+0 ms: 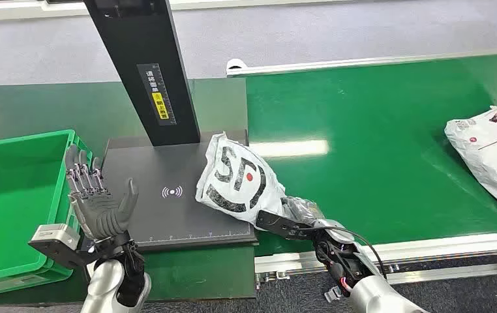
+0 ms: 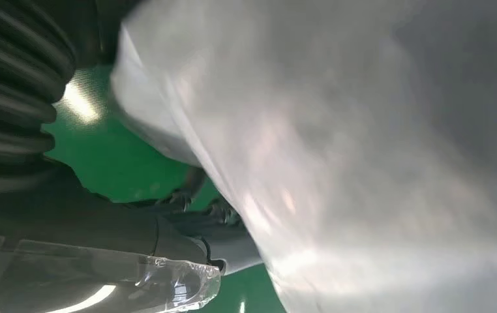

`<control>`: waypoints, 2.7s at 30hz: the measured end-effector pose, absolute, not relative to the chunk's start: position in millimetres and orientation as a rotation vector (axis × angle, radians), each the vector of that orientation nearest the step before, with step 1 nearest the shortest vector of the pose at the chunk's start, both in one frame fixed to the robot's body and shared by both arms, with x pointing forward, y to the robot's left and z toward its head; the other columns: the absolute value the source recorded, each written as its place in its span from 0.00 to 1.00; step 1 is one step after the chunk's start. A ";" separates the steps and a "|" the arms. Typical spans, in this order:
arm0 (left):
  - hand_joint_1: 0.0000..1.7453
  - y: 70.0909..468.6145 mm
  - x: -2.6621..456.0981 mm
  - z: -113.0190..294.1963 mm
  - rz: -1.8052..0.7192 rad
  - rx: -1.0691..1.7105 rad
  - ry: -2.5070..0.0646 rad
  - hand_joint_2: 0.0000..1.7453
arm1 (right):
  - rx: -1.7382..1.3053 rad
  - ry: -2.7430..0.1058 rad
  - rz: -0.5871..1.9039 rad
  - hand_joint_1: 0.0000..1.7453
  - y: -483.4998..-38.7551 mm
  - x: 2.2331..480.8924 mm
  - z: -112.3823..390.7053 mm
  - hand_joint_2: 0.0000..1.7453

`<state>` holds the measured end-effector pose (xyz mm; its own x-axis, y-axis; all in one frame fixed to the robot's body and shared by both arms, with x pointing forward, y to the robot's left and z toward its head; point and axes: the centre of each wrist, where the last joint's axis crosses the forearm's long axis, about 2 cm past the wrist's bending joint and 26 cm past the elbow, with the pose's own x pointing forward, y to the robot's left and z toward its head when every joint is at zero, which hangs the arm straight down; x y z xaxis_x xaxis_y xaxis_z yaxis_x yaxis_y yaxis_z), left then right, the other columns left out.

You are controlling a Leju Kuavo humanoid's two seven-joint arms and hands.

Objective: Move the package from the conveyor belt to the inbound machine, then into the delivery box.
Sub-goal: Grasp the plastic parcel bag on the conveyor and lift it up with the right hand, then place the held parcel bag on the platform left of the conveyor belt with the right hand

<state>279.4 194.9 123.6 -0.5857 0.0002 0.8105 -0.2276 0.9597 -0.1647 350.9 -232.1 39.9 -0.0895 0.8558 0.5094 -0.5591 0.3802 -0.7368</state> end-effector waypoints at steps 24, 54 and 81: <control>0.00 196.7 278.9 119.6 0.305 0.173 -2.166 1.00 | -0.293 -1.236 1.085 1.00 -234.5 350.1 38.1 1.00; 0.00 193.2 281.7 125.6 0.319 0.056 -2.185 1.00 | 0.903 -2.046 0.031 1.00 -223.4 334.0 140.5 1.00; 0.00 181.4 292.7 127.9 0.316 0.016 -2.175 1.00 | 1.780 -0.886 -0.397 1.00 -98.2 341.4 123.4 1.00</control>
<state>292.7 181.4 127.9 -0.5871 0.1052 0.8026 -0.1274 0.9671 -0.2200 341.4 -98.2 123.4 0.6695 -0.7286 0.1448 -0.3774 -0.1657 0.9111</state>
